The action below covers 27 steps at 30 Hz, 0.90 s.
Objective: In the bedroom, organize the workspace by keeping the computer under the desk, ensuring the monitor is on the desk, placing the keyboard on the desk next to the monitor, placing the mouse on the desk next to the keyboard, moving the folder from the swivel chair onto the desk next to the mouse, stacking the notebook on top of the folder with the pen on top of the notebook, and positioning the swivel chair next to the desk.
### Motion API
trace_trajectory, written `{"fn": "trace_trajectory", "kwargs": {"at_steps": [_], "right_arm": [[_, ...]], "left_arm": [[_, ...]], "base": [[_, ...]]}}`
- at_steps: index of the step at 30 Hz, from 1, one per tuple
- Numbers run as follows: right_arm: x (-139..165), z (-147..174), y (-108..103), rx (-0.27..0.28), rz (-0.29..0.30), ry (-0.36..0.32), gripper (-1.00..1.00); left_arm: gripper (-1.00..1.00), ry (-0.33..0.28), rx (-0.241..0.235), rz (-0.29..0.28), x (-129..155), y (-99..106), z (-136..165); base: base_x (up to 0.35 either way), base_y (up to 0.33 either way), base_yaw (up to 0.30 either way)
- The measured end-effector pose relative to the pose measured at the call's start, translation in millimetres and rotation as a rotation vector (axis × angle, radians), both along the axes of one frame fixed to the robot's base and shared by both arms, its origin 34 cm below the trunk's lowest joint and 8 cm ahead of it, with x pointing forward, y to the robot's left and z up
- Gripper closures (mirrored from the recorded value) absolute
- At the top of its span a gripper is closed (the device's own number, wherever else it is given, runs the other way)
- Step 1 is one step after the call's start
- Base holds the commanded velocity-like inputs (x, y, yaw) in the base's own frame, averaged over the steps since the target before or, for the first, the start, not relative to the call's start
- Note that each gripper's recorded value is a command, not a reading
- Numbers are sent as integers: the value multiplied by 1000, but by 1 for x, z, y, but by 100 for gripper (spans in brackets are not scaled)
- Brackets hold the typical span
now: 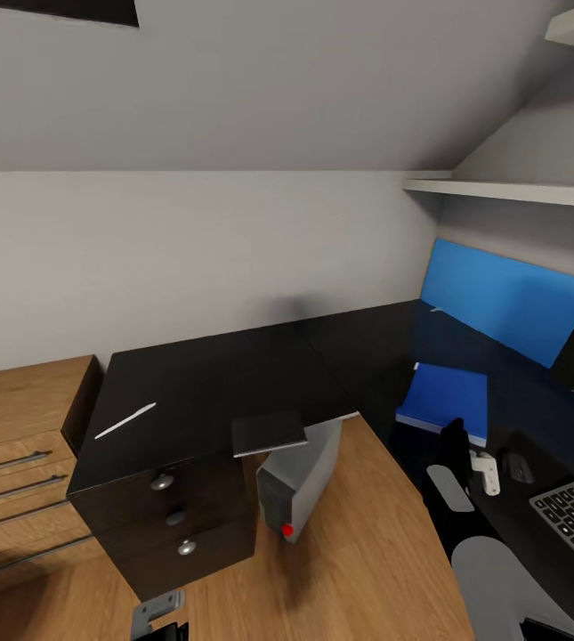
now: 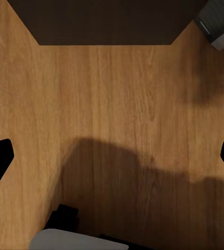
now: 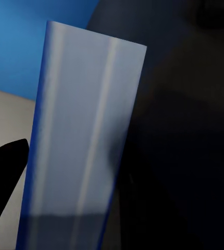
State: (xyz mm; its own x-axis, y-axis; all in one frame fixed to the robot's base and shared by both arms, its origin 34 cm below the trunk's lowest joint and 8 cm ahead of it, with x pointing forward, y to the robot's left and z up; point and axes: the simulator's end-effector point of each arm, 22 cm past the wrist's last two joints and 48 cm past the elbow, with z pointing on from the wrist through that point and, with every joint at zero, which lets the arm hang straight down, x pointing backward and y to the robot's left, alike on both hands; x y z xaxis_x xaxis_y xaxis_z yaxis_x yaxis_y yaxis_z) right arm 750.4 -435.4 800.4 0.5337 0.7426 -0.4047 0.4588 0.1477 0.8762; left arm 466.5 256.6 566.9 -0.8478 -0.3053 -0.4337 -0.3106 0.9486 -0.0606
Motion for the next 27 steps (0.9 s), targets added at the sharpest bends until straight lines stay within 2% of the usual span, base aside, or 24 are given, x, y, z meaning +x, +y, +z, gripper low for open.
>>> {"fn": "trace_trajectory", "kwargs": {"at_steps": [4,11,27], "right_arm": [[0,0,0,1,-1,2,100],[0,0,0,1,-1,2,100],[0,-1,0,3,0,4,100]], "left_arm": [[-100,2,2,1,-1,1,-1],[-100,55,37,6,-20,16,-17],[-100,61,39,6,-22,17,-19]], "base": [[0,0,0],[0,-66,0],[0,-12,0]]}}
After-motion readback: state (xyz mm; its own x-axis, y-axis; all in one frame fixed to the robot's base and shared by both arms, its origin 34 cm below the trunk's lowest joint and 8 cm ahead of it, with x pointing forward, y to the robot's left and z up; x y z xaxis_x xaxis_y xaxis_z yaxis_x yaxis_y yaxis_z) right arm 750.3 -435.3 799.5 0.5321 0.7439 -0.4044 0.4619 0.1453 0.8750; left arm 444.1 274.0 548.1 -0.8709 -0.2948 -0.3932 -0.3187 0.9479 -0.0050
